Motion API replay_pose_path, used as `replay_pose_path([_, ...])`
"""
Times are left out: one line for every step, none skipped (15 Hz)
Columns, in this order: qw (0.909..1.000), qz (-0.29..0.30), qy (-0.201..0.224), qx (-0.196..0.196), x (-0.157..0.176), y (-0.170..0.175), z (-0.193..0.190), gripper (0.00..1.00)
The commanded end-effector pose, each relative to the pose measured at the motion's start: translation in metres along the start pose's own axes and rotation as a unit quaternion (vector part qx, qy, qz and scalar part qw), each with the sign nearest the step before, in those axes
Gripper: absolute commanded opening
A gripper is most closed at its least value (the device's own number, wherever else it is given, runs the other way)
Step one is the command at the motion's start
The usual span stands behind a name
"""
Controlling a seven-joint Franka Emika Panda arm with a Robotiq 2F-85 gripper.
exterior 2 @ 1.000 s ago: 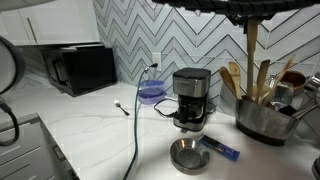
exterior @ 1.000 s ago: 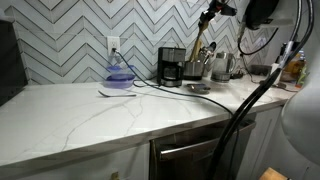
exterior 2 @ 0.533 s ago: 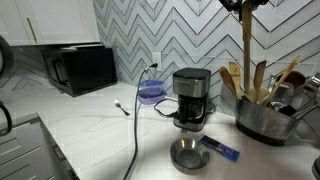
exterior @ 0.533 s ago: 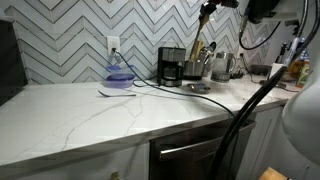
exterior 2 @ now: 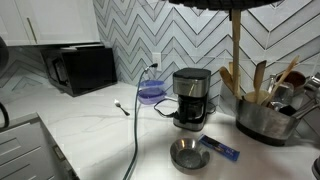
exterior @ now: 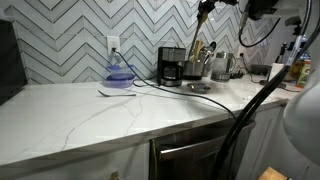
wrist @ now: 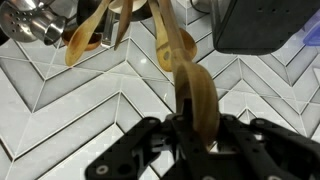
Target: Remove one wooden spoon from the utensil holder
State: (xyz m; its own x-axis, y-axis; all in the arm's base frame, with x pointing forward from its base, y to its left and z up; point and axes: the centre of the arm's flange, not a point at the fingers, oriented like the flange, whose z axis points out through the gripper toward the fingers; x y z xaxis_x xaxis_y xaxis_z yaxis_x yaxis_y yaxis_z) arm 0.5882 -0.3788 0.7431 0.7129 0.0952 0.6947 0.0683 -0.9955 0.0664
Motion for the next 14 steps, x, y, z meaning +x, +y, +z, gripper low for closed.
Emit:
replay_pose_path([0.9986,0.018,-0.048,-0.016,-0.003,-0.015,-0.008,0.04])
replay_pose_path([0.9978,0.018,-0.060,-0.023,-0.004,-0.019,-0.008,0.04])
replay_pose_path([0.9966,0.015,-0.075,-0.029,-0.005,-0.024,-0.009,0.04])
replay_pose_path([0.9953,0.011,-0.089,-0.037,-0.006,-0.031,-0.008,0.04])
replay_pose_path([0.9938,0.007,-0.102,-0.045,-0.007,-0.036,-0.007,0.04])
replay_pose_path([0.9918,0.002,-0.116,-0.054,-0.008,-0.045,-0.006,0.04])
replay_pose_path([0.9891,-0.004,-0.129,-0.070,-0.009,-0.054,-0.006,0.04])
replay_pose_path([0.9869,-0.011,-0.139,-0.081,-0.009,-0.062,-0.006,0.04])
replay_pose_path([0.9834,-0.017,-0.151,-0.099,-0.010,-0.072,-0.006,0.04])
replay_pose_path([0.9801,-0.022,-0.162,-0.113,-0.010,-0.080,-0.006,0.04])
replay_pose_path([0.9768,-0.027,-0.171,-0.126,-0.010,-0.087,-0.006,0.04])
replay_pose_path([0.9738,-0.028,-0.178,-0.139,-0.011,-0.094,-0.006,0.04])
replay_pose_path([0.9709,-0.028,-0.183,-0.152,-0.013,-0.101,-0.005,0.04])
replay_pose_path([0.9679,-0.030,-0.189,-0.163,-0.013,-0.108,-0.005,0.04])
